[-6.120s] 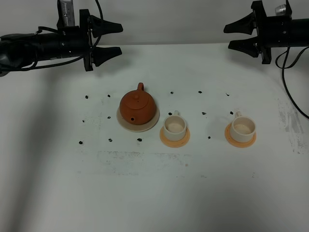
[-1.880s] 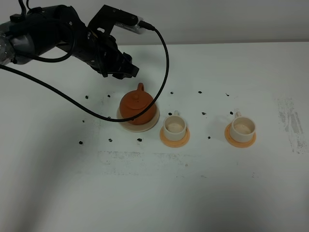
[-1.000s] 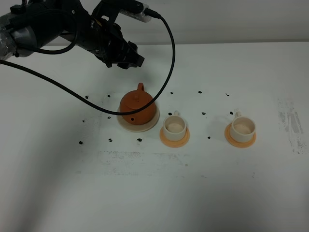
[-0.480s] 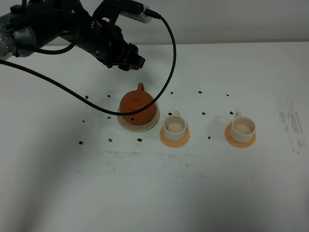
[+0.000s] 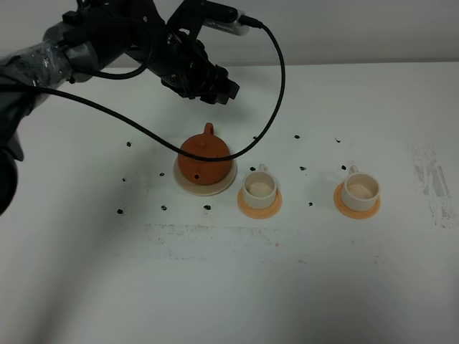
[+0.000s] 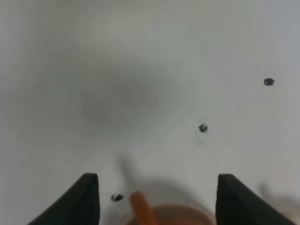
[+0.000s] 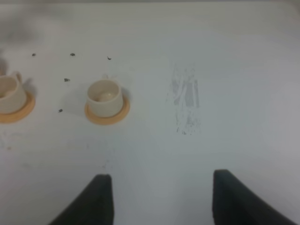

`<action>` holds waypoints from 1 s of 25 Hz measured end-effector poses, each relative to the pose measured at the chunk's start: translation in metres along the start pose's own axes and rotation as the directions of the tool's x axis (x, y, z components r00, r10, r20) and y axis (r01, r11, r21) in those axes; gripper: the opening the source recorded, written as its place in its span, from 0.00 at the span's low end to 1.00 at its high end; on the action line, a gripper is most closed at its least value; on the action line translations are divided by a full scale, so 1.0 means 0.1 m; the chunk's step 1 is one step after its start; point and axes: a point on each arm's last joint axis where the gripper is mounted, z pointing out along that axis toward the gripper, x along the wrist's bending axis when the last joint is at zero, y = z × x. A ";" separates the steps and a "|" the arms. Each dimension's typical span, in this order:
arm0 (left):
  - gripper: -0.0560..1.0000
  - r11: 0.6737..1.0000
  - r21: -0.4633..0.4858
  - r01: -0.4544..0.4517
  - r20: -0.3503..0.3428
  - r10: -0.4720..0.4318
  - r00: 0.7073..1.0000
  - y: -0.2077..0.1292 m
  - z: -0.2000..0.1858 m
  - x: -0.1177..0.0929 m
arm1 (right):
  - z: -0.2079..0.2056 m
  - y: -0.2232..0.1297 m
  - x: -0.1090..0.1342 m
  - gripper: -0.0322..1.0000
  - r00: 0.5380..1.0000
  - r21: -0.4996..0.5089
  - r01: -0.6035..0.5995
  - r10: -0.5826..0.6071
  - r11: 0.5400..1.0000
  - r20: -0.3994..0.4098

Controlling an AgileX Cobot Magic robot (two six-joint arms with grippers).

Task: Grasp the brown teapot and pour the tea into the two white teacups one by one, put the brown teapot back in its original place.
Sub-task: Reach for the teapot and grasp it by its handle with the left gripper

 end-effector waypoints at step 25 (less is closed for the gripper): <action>0.58 0.989 0.147 -0.010 -0.081 0.022 0.996 -0.21 0.46 0.07 | 0.00 0.00 0.00 0.51 1.000 0.000 0.000 0.000 1.000 -0.001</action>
